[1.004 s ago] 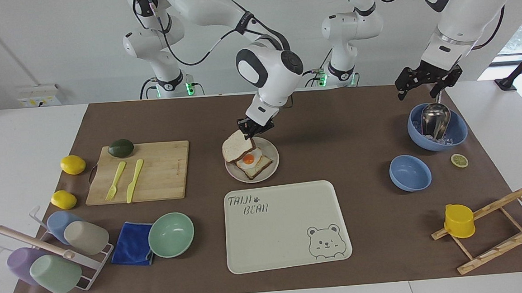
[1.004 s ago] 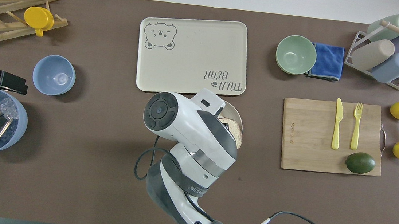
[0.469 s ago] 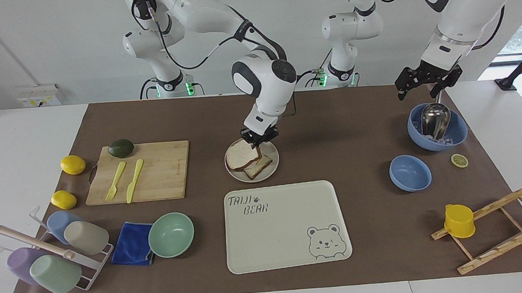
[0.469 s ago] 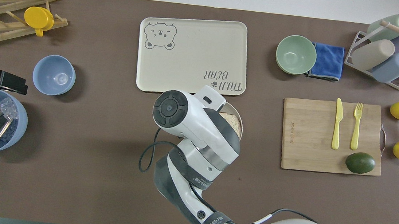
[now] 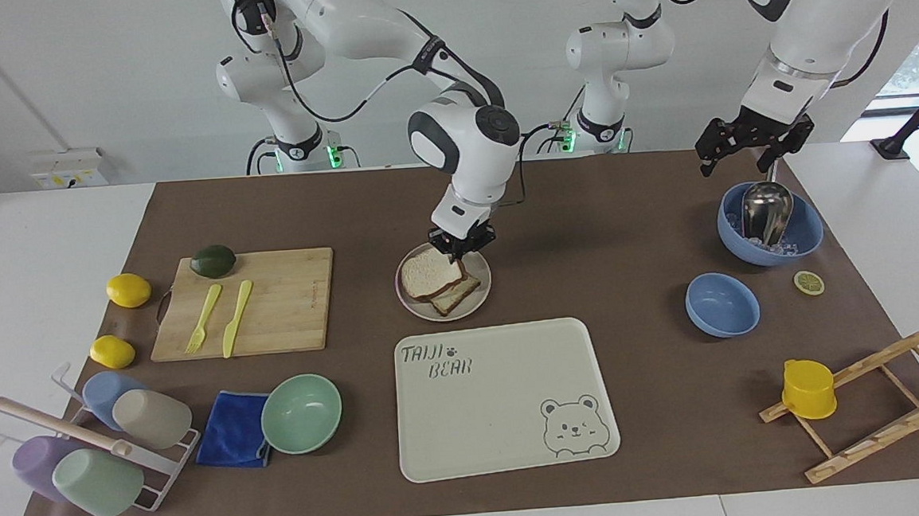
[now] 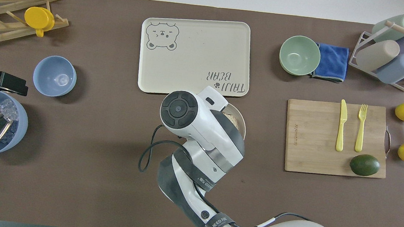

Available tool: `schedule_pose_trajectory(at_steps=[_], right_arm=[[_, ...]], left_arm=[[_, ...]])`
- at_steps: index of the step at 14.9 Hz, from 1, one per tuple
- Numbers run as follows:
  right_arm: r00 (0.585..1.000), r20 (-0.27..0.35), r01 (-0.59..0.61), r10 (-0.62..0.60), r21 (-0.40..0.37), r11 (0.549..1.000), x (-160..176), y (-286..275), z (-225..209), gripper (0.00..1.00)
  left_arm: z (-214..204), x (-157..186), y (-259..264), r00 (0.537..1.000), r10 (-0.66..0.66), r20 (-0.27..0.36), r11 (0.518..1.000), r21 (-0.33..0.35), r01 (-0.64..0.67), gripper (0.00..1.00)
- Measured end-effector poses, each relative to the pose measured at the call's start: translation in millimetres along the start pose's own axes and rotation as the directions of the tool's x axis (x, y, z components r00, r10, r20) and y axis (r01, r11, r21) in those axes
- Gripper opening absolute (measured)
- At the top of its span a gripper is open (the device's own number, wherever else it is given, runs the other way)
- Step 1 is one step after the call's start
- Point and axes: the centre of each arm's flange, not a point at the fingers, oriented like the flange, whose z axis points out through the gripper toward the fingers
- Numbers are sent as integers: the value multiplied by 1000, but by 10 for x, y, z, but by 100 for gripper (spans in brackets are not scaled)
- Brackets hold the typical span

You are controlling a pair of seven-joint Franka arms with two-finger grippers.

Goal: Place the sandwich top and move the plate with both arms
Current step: 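Withdraw the right gripper while the left gripper reaches the plate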

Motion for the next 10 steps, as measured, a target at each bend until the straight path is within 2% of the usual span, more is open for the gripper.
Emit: schedule_pose_trajectory(at_steps=[1,6,8,10], right_arm=[[1000,-3,1,-1,5,1000,-8,-8,31,14],[1000,-13,0,0,27,1000,-23,-42,69,65],[1000,-13,-13,13,54,998,-9,-54,-21,85],[999,-26,-38,40,66,997,76,78,-178,100]], left_arm=[[0,0,0,1000,0,0,1000,0,0,100],[0,0,10,1000,2,0,1000,0,-2,100],[0,0,10,1000,2,0,1000,0,-2,100],[0,0,10,1000,2,0,1000,0,-2,100]])
